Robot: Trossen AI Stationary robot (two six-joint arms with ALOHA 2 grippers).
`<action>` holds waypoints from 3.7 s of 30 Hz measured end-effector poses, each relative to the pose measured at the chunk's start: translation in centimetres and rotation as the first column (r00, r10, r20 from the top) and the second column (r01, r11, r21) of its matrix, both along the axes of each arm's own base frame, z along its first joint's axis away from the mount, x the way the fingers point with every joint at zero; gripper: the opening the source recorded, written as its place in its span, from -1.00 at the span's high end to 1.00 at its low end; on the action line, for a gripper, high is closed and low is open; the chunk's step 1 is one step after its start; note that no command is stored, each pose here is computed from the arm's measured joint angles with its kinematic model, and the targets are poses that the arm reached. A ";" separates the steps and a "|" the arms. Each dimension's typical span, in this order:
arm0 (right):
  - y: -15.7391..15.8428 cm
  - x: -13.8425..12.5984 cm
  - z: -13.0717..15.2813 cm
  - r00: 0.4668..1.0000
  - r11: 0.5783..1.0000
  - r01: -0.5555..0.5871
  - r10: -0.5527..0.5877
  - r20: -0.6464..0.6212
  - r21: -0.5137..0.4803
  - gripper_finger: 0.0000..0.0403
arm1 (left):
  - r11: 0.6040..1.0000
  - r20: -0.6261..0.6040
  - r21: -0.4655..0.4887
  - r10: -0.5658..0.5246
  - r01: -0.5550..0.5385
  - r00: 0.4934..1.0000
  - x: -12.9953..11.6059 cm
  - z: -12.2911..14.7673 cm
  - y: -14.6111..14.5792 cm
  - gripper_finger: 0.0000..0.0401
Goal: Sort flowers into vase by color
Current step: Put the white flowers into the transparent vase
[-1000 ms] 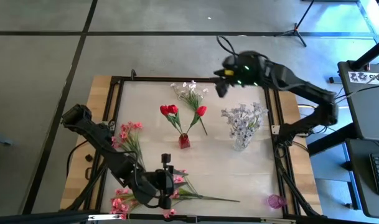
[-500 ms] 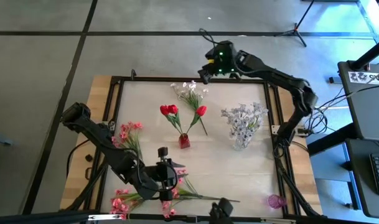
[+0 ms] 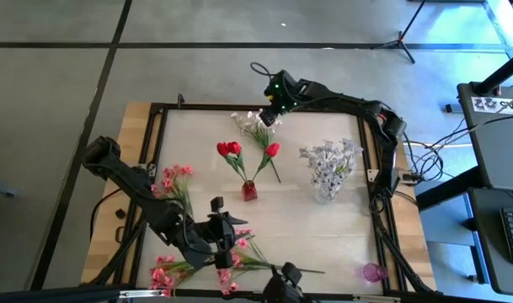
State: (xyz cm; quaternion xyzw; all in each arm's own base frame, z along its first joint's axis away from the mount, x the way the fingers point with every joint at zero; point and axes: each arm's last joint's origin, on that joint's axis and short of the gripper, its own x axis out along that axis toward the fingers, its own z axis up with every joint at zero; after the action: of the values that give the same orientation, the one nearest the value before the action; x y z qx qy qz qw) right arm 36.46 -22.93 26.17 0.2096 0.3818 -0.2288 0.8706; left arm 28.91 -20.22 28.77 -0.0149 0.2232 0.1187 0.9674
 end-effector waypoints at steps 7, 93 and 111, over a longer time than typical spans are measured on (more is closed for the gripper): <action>0.2 0.9 -3.5 0.995 0.996 0.010 -0.001 -0.099 0.092 -0.41 | 0.997 0.058 -0.066 -0.032 0.036 0.998 -0.7 -1.8 0.2 0.36; 10.0 1.3 8.5 0.991 0.958 0.040 -0.002 0.130 -0.283 0.96 | 0.996 0.113 -0.061 -0.062 0.070 0.992 -1.8 -1.9 -1.2 0.36; 26.4 -15.2 24.5 0.361 0.792 0.012 0.566 0.741 -0.611 0.97 | 0.999 0.138 -0.051 -0.005 0.012 0.990 -1.4 -1.8 -0.6 0.36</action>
State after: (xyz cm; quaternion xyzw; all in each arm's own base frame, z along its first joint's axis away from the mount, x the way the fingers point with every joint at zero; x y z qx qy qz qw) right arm 21.24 3.50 50.66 -0.0162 -0.1938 -0.0140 0.9808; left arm 27.53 -20.87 27.01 -0.0469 0.1589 0.1073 0.9803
